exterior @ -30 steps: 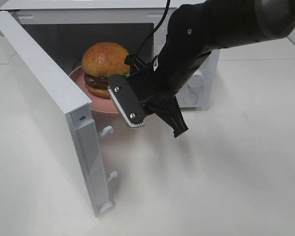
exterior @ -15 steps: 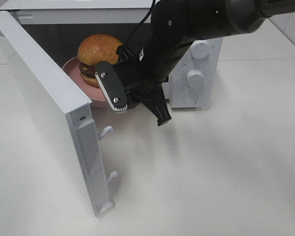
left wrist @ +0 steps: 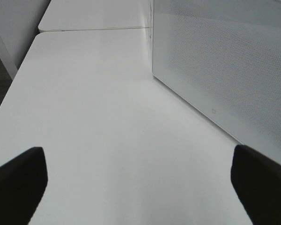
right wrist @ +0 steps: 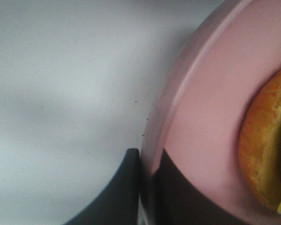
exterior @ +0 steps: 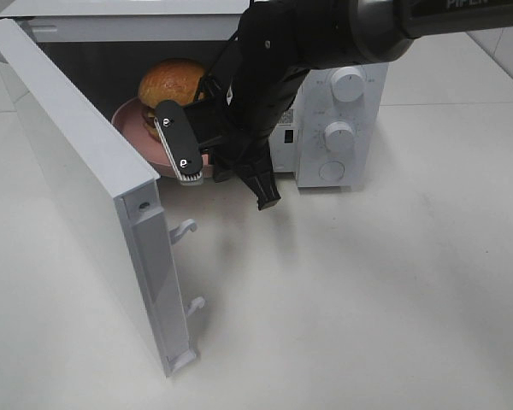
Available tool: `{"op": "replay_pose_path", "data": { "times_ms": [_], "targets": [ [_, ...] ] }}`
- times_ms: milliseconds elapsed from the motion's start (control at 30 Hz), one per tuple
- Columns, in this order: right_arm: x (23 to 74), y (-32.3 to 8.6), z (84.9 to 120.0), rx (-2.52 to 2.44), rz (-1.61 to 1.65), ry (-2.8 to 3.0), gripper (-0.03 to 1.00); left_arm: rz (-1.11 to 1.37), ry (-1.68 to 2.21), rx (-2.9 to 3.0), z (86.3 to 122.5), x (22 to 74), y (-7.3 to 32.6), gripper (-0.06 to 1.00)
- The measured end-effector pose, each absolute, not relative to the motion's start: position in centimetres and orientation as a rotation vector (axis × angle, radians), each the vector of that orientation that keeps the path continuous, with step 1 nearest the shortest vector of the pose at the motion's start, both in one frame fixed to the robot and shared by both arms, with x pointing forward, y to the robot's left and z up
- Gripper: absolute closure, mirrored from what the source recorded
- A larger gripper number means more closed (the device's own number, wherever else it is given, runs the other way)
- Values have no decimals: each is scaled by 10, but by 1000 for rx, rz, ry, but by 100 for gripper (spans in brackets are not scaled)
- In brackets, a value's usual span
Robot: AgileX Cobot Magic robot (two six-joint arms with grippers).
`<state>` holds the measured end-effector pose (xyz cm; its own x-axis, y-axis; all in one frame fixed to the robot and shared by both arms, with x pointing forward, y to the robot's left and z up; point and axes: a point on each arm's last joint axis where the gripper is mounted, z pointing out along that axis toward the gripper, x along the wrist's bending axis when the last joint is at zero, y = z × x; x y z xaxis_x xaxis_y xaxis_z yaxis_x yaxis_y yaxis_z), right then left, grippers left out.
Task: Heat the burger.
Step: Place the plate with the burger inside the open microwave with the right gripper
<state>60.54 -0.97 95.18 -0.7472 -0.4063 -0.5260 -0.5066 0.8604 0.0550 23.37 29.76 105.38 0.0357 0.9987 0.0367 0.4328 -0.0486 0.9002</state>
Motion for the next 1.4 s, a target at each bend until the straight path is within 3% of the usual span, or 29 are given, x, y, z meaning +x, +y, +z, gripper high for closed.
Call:
{"op": "replay_pose_path", "data": {
  "times_ms": [1400],
  "targets": [
    [657, 12, 932, -412, 210, 2478, 93, 975, 1489, 1579, 1054, 234, 298, -5]
  ]
}}
